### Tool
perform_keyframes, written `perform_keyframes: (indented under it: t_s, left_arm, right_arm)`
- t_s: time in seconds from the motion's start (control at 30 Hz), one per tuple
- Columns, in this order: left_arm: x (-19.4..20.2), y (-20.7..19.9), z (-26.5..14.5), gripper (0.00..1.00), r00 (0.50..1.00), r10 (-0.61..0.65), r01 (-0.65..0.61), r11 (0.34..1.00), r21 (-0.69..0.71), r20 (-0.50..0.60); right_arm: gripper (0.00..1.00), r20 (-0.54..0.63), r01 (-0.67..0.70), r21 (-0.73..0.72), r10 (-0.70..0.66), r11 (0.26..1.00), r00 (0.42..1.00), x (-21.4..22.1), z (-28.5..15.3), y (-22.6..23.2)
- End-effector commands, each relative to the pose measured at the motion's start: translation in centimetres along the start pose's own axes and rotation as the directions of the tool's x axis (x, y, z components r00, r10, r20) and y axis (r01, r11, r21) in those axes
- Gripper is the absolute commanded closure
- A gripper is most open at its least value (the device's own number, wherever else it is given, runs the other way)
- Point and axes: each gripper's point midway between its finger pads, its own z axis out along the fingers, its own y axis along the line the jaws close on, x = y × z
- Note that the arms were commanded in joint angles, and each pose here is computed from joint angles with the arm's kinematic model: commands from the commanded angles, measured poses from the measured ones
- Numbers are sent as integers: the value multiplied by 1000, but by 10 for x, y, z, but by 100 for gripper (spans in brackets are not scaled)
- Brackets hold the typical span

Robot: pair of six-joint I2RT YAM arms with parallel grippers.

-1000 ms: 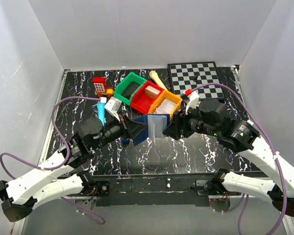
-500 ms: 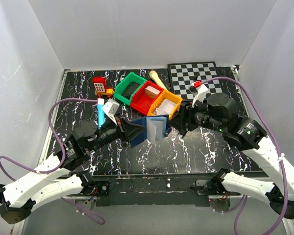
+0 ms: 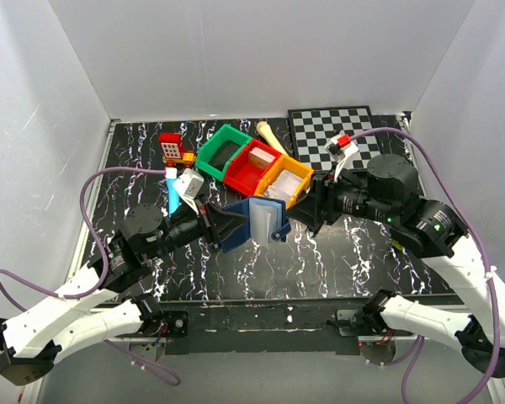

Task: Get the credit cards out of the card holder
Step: Open the card holder at the center of the board.

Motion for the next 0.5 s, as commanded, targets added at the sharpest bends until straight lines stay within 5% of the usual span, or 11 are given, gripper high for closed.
perform_keyframes:
  t_s: [0.0,0.23,0.47]
  left_arm:
    - [-21,-20,-4,100,999,23,-26,997,73,43]
    - [-24,-17,-2,100,998,48,-50,997,56,40]
    - [-24,-20,0,100,998,64,-66,995,70,24]
  right_arm:
    - [37,-57,30,-71,-34,997,998,8,5,9]
    - [38,-128,57,-68,-65,996,990,28,-3,4]
    - [31,-13,69,-83,-71,994,997,9,-18,14]
